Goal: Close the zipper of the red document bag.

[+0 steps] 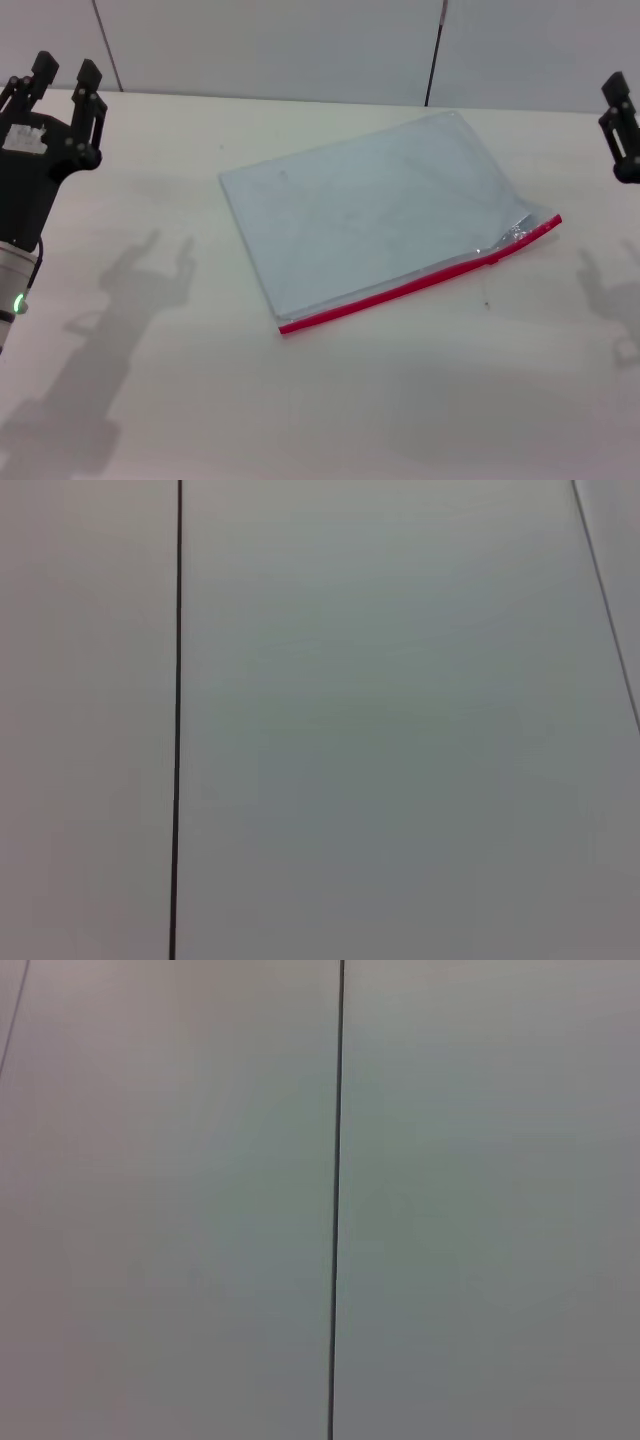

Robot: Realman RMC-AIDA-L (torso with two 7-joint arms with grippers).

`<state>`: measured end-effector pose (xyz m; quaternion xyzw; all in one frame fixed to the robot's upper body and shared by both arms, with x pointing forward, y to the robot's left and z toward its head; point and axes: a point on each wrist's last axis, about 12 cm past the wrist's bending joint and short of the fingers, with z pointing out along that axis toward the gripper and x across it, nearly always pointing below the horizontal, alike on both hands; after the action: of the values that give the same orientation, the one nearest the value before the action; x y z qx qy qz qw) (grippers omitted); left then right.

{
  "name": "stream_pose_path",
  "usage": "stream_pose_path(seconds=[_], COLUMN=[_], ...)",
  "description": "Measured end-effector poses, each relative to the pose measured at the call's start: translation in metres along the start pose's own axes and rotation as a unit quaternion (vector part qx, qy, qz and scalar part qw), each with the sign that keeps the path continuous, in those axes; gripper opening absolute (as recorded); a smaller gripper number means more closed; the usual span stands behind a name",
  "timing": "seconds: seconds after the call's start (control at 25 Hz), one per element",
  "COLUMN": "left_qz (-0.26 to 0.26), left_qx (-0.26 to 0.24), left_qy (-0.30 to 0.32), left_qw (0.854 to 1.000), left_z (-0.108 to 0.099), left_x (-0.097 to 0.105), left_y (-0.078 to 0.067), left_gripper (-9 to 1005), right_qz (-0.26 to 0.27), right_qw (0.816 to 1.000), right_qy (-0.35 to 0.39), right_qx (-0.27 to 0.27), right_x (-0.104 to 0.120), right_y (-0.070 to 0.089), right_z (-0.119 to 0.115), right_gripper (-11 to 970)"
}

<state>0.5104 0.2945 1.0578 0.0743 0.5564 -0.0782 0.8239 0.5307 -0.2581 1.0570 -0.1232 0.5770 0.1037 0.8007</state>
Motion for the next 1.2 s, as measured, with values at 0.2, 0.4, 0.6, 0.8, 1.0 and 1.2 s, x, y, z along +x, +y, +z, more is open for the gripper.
stream_pose_path(seconds=[0.2, 0.4, 0.6, 0.8, 1.0, 1.2], left_qz=[-0.007, -0.007, -0.006, -0.006, -0.006, -0.006], left_qx=[0.000, -0.001, -0.001, -0.001, 0.000, 0.000], left_qy=[0.000, 0.001, 0.001, 0.001, 0.000, 0.000], left_qw=[1.000, 1.000, 1.000, 1.000, 1.000, 1.000], left_z=[0.000, -0.001, -0.001, -0.001, 0.000, 0.000], left_x=[0.000, 0.000, 0.000, 0.000, 0.000, -0.001], left_y=[0.001, 0.002, 0.003, 0.003, 0.003, 0.003], left_gripper=[426, 423, 421, 419, 417, 415], right_qz=[0.017, 0.089, 0.165, 0.214, 0.227, 0.216], right_qw=[0.999, 0.992, 0.973, 0.945, 0.919, 0.899], right_qy=[0.027, 0.083, 0.150, 0.240, 0.312, 0.375], right_qx=[-0.009, -0.027, -0.053, -0.064, -0.083, -0.067], right_x=[0.006, 0.015, 0.019, 0.024, 0.025, 0.034], right_y=[0.002, -0.008, -0.033, -0.050, -0.056, -0.056], right_z=[0.008, 0.017, 0.025, 0.031, 0.039, 0.047], right_gripper=[583, 583, 583, 583, 584, 584])
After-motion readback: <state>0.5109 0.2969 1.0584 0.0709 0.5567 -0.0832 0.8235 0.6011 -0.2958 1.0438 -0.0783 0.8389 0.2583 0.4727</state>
